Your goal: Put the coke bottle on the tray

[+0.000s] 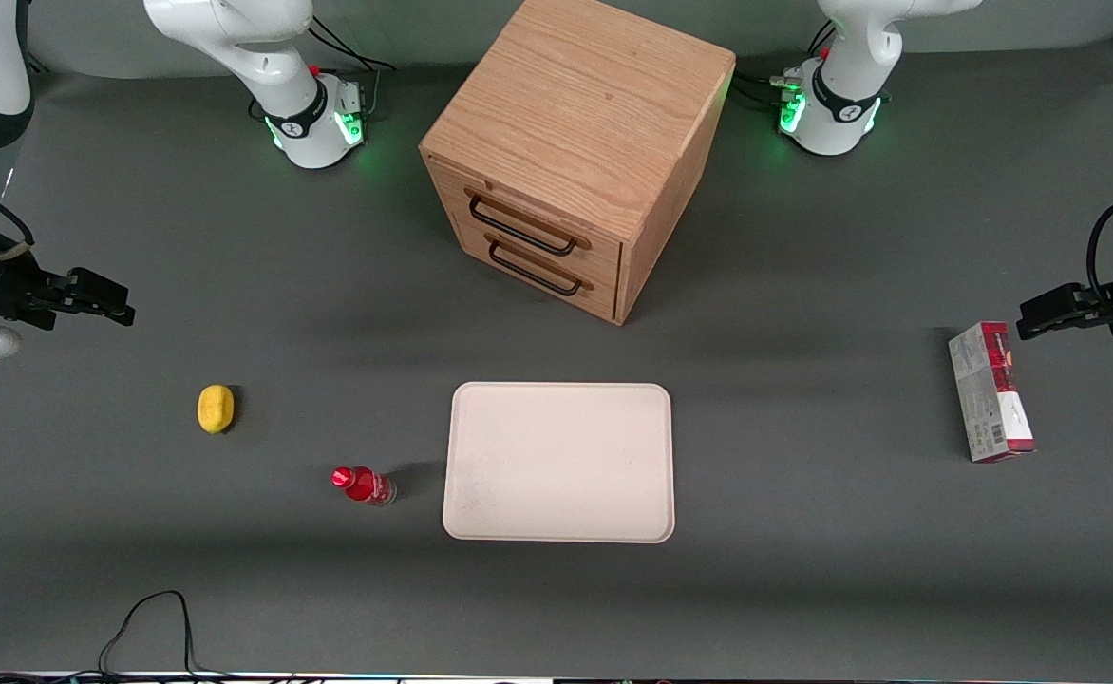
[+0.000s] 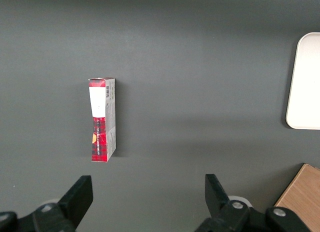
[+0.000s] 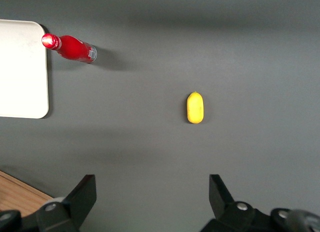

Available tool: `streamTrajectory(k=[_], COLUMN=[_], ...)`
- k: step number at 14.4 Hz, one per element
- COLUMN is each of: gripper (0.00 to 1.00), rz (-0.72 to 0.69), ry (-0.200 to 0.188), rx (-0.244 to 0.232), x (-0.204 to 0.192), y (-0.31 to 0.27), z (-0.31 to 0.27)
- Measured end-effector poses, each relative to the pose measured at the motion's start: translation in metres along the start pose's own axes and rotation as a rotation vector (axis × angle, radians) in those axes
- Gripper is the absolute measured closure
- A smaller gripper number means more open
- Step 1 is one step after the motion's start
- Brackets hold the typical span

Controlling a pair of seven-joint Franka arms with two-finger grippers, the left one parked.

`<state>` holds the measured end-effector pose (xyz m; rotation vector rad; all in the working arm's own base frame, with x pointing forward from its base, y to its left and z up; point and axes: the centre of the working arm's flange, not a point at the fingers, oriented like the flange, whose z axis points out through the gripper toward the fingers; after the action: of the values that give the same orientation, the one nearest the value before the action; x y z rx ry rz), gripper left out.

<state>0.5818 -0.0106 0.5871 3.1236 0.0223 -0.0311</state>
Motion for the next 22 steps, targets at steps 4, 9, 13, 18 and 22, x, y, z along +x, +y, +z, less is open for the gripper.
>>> streamTrajectory(k=[4,9,13,18,22], gripper=[0.00,0.00,0.00,0.00,0.00], rz=[0.000,-0.006,-0.078,-0.162,-0.192], ry=[-0.005,-0.006,0.025,0.063,0.071], rx=[0.000,0.000,0.010,0.035,0.034], x=[-0.001,-0.001,0.029,0.097,0.124], y=[0.000,-0.003,-0.047,-0.147,-0.206], z=[-0.004,-0.003,-0.006,0.020,0.052])
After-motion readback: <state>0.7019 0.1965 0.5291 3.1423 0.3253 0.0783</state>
